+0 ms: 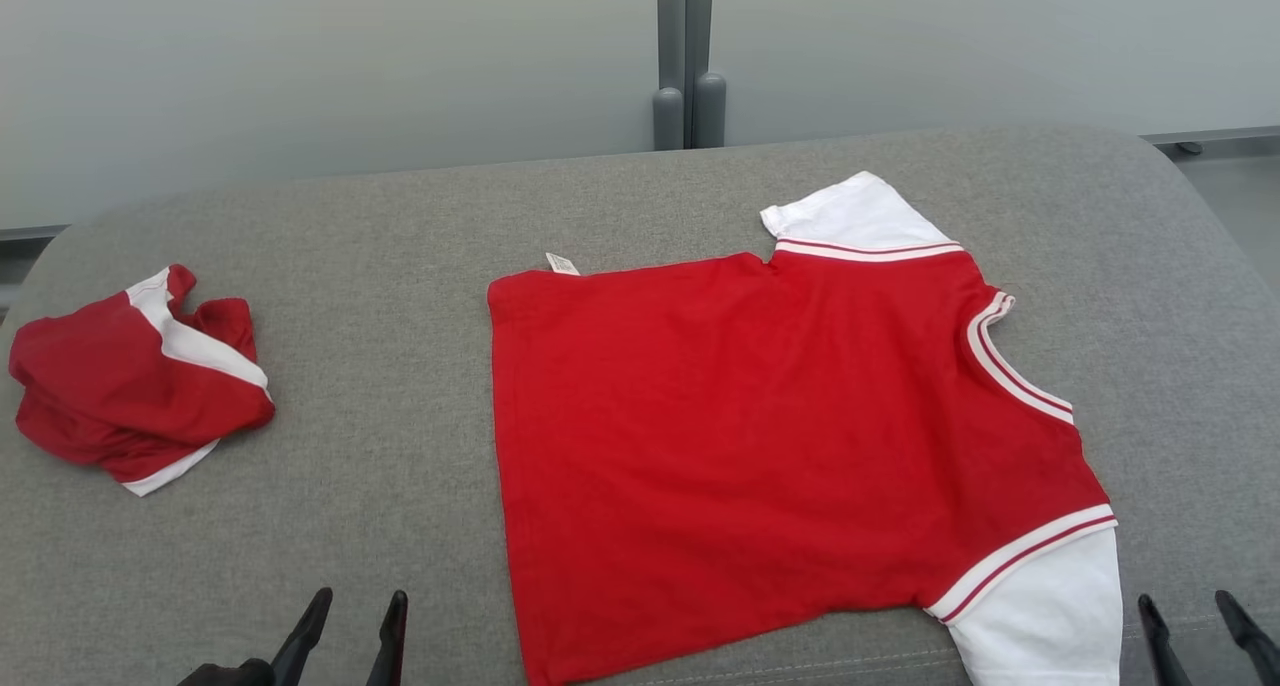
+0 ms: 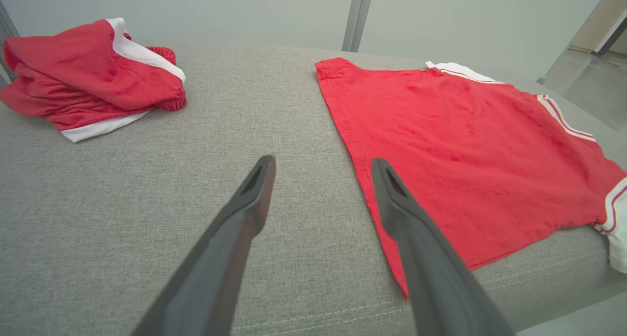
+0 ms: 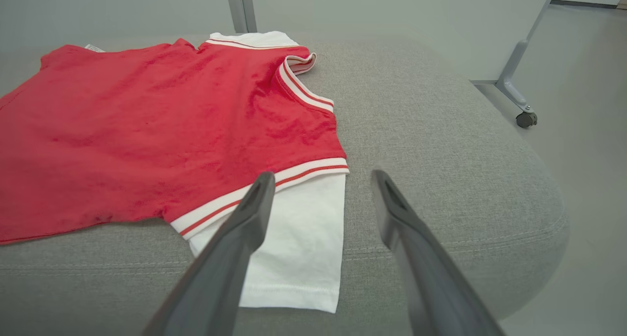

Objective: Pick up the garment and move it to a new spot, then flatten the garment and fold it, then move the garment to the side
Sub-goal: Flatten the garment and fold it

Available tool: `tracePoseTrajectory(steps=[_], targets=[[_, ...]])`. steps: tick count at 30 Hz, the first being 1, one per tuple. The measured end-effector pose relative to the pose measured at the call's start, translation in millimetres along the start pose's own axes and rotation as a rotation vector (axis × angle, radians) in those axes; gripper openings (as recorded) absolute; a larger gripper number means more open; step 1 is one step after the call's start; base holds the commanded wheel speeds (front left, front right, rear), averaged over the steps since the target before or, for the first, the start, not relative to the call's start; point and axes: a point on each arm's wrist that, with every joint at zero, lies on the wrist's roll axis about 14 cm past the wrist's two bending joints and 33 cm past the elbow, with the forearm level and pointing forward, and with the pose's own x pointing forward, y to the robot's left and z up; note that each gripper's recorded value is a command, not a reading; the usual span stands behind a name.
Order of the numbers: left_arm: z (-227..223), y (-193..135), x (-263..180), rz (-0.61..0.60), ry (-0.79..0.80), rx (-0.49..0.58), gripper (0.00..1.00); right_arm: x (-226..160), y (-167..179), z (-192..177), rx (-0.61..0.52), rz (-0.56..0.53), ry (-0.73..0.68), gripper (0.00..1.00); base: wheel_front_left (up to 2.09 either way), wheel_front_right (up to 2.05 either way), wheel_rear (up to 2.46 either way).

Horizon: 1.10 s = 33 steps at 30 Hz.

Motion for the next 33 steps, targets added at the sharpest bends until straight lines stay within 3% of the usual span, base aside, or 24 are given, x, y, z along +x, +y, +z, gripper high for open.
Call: tracePoseTrajectory(steps=[6, 14, 33], targets=[[-25, -19, -7, -0.048, 0.072, -0.059, 1.00, -8, 11, -39, 0.015, 0.028, 0.139, 1.00, 0.00, 0.00, 0.00], [-48, -33, -5, -0.078, 0.151, -0.124, 1.00, -1, -5, -69, 0.029, -0.032, 0.275, 1.00, 0.00, 0.00, 0.00], [-55, -20, 24, -0.087, 0.186, -0.101, 1.00, 20, 1, -129, 0.124, -0.050, 0.533, 1.00, 0.00, 0.00, 0.00]])
